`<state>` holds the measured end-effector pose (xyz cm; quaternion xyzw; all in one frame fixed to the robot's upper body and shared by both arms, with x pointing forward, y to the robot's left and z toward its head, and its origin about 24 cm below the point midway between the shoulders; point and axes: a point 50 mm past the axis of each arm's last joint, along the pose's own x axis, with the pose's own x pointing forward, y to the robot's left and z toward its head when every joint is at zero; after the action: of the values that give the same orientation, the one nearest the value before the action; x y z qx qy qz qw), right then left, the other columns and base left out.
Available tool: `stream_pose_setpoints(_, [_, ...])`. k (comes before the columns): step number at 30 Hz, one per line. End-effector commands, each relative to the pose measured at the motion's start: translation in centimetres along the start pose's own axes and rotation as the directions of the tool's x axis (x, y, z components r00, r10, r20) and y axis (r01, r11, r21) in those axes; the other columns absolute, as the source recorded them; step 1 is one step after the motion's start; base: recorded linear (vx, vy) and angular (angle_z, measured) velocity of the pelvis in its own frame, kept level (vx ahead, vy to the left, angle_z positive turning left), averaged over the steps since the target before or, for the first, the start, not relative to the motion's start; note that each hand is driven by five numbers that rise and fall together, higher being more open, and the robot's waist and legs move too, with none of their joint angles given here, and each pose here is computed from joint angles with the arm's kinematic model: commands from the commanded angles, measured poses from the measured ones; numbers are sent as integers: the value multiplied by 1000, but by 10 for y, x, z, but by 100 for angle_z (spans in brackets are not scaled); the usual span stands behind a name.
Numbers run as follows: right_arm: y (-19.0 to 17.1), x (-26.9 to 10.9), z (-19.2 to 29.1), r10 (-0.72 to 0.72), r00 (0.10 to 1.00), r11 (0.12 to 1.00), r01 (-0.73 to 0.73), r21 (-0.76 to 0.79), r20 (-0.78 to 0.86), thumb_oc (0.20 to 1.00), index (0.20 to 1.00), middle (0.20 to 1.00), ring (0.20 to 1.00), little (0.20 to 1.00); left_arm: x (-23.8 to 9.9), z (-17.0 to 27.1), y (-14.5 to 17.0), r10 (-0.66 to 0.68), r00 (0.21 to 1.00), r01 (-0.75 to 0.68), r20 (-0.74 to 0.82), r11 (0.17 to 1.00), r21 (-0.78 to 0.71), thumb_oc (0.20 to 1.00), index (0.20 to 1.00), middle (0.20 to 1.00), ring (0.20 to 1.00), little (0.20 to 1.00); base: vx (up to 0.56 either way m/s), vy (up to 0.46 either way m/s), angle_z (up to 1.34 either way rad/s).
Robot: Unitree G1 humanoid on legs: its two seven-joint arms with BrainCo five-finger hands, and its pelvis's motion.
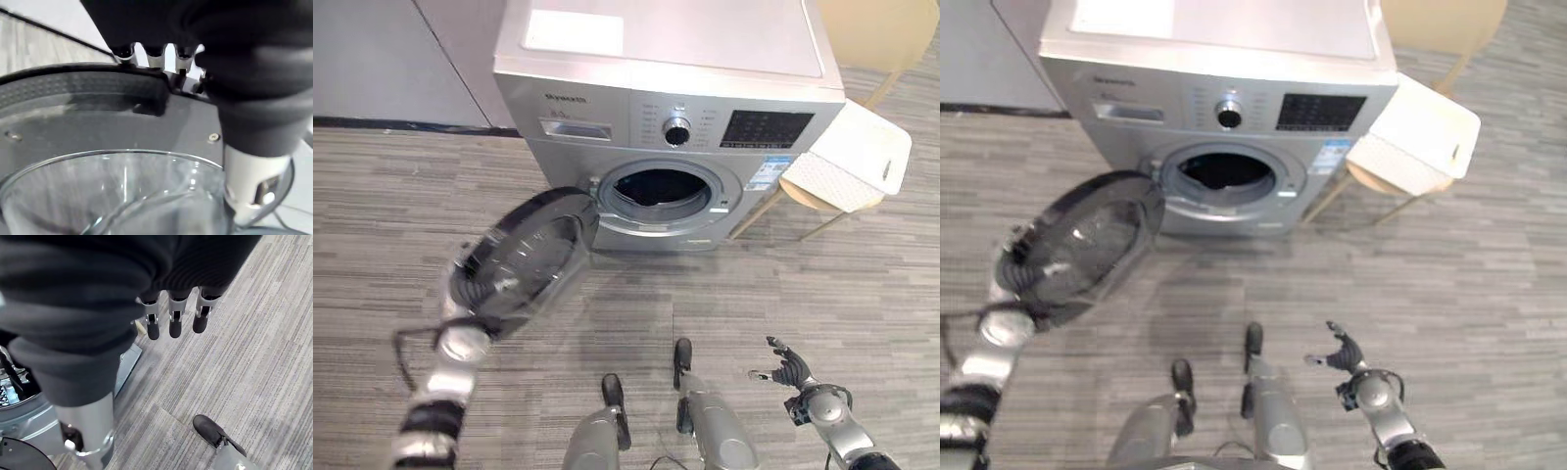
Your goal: Grab the laundry basket,head to the washer,open it,put in the laundry and shut it.
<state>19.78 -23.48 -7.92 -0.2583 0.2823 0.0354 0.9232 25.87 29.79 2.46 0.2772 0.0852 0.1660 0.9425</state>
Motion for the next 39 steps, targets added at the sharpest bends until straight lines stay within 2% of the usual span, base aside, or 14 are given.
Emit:
stream_pose_setpoints(1, [-11, 1, 7, -53, 998, 998, 54, -11, 34, 1000, 1000, 1000, 1000, 1000, -23, -2, -56, -232, 973, 227, 4, 947, -226, 1000, 1000, 1000, 1000, 1000, 26, -104, 14])
stream_pose_setpoints(3, [-11, 1, 7, -57, 998, 998, 58, -6, 35, 1000, 1000, 1000, 1000, 1000, -28, 2, -65, -271, 962, 268, 28, 925, -268, 1000, 1000, 1000, 1000, 1000, -4, -57, 14])
stream_pose_setpoints(5, [-10, 0, 6, -57, 998, 998, 57, -2, 30, 1000, 1000, 1000, 1000, 1000, -44, 18, -92, -405, 908, 417, 108, 843, -340, 1000, 1000, 1000, 1000, 1000, -13, -105, 7])
stream_pose_setpoints(8, [-8, -1, 4, -53, 998, 999, 53, -9, 25, 1000, 1000, 1000, 1000, 1000, -48, 44, -112, -475, 855, 518, 207, 776, -361, 1000, 1000, 1000, 1000, 1000, -19, -72, -9])
stream_pose_setpoints(12, [-7, -2, 4, -50, 998, 998, 51, -22, 27, 1000, 1000, 1000, 1000, 1000, -34, 78, -124, -461, 837, 542, 295, 773, -331, 1000, 1000, 1000, 1000, 1000, 12, -18, -11])
stream_pose_setpoints(14, [-10, -3, 3, -52, 998, 997, 54, -54, 28, 1000, 1000, 1000, 1000, 1000, -11, 108, -124, -409, 843, 507, 349, 821, -263, 1000, 1000, 1000, 1000, 1000, 68, 26, -44])
stream_pose_setpoints(16, [-12, -3, 3, -55, 998, 996, 57, -66, 31, 1000, 1000, 1000, 1000, 1000, -2, 114, -120, -382, 855, 480, 351, 839, -256, 1000, 1000, 1000, 1000, 1000, 43, 22, -57])
stream_pose_setpoints(21, [-22, -3, 4, -62, 997, 992, 66, -110, 35, 1000, 1000, 1000, 1000, 1000, 49, 125, -79, -246, 926, 290, 287, 949, -123, 1000, 1000, 1000, 1000, 1000, 40, 15, -44])
stream_pose_setpoints(22, [-25, -1, 7, -60, 997, 991, 66, -114, 50, 1000, 1000, 1000, 1000, 1000, 70, 129, -50, -176, 950, 183, 256, 983, -2, 1000, 1000, 1000, 1000, 1000, 4, -4, -31])
stream_pose_setpoints(27, [-20, 0, 7, -56, 997, 994, 60, -87, 53, 1000, 1000, 1000, 1000, 1000, 89, 130, -8, -50, 977, 40, 208, 998, 55, 1000, 1000, 1000, 1000, 1000, -9, -39, -16])
stream_pose_setpoints(35, [-16, -2, -2, -61, 998, 997, 62, -52, 19, 1000, 1000, 1000, 1000, 1000, 67, 112, -36, -128, 964, 132, 233, 991, 0, 1000, 1000, 1000, 1000, 1000, 14, -36, 6])
stream_pose_setpoints(36, [-17, -3, -4, -78, 997, 996, 78, -35, 8, 1000, 1000, 1000, 1000, 1000, 37, 87, -62, -202, 952, 220, 230, 974, -57, 1000, 1000, 1000, 1000, 1000, 33, -35, 29])
stream_pose_setpoints(37, [-16, -3, -4, -77, 997, 996, 78, -35, 8, 1000, 1000, 1000, 1000, 1000, 37, 86, -61, -202, 952, 220, 229, 974, -57, 1000, 1000, 1000, 1000, 1000, 86, -62, 26])
stream_pose_setpoints(39, [-16, -2, -5, -93, 996, 996, 93, -19, -8, 1000, 1000, 1000, 1000, 1000, 8, 52, -75, -239, 958, 262, 158, 954, -146, 1000, 1000, 1000, 1000, 1000, 63, -45, 17])
